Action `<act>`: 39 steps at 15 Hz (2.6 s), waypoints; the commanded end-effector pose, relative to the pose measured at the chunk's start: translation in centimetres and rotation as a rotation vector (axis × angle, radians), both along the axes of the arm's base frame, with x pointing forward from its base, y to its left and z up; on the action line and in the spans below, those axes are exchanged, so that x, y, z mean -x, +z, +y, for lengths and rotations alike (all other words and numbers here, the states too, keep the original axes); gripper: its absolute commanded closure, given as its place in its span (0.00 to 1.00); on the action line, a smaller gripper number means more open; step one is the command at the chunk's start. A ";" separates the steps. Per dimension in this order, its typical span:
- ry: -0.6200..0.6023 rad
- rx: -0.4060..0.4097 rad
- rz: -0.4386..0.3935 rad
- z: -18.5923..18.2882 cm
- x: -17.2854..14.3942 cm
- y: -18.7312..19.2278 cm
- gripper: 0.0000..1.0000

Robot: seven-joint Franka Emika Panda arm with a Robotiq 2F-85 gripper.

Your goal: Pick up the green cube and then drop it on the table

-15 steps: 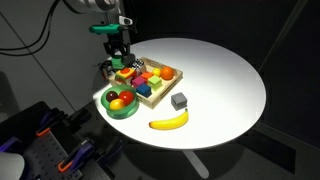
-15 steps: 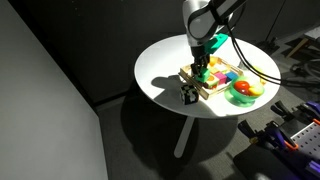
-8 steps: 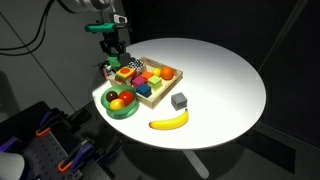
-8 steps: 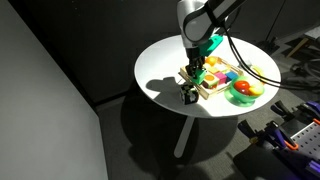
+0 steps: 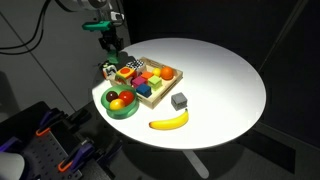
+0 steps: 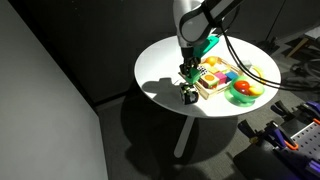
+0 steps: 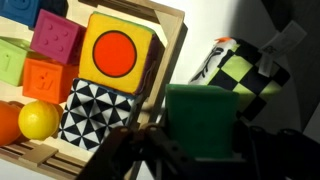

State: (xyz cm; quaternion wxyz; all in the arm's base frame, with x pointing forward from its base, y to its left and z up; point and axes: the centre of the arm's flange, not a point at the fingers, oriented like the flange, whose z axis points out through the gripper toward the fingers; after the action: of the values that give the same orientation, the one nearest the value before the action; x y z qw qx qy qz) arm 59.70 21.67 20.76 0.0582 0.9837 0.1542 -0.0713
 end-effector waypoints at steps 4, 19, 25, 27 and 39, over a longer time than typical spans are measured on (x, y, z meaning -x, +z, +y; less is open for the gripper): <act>-0.070 0.005 -0.050 0.4 -1.8 -0.1 0.76; -0.079 0.011 -0.028 0.1 -3.6 -3.6 0.26; -0.080 0.012 -0.017 -0.3 -3.7 -4.1 0.00; -0.080 0.009 -0.017 -0.4 -3.6 -3.8 0.00; -0.050 -0.046 -0.039 -0.8 -2.1 -0.6 0.00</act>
State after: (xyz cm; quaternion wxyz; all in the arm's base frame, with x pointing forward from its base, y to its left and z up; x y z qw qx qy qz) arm 62.91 21.56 18.13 0.0538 0.9892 0.1249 -0.0547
